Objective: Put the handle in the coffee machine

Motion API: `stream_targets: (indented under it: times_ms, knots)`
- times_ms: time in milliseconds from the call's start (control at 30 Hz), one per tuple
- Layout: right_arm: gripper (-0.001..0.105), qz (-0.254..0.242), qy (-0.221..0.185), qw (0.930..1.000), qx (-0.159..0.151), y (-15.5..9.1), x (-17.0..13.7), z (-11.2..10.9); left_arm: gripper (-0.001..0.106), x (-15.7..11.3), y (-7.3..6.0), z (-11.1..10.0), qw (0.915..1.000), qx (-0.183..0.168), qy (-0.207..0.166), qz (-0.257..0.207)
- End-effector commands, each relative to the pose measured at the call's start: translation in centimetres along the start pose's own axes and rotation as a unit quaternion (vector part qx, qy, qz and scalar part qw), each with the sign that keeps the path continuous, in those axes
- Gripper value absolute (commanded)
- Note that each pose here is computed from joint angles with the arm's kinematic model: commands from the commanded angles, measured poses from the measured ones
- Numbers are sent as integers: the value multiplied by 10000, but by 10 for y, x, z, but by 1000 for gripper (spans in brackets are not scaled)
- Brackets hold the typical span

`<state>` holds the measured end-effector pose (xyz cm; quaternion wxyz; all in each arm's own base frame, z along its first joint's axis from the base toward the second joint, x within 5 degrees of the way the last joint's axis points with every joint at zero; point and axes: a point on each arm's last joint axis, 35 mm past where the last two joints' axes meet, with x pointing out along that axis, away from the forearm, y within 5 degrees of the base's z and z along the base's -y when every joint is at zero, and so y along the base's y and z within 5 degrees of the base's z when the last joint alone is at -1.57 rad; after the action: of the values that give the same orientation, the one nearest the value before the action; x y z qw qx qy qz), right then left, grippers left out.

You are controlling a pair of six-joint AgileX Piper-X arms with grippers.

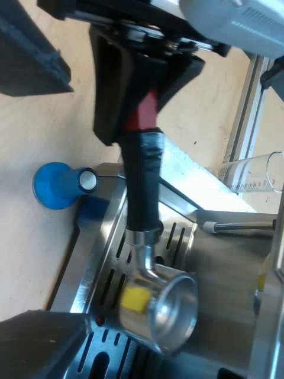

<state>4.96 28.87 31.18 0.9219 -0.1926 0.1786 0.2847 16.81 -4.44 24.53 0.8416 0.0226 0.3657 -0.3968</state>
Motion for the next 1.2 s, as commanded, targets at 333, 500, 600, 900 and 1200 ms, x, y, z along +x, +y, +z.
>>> stream_targets:
  times_ms: [333,500,600,900,1200]
  knots:
    - [75,3,-159,9998,101,1,-1,6,0,-10,10,18,9957,348,-818,259]
    - [75,26,-244,9995,198,11,8,6,0,-14,17,19,9939,318,-957,451]
    - [75,41,-299,9992,260,19,15,5,0,-13,18,19,9939,331,-959,437]
    - [75,44,-472,9989,29,30,25,5,0,-7,24,19,9948,262,-875,443]
    - [75,-193,-546,9983,79,28,25,6,0,-5,25,18,9953,231,-838,430]
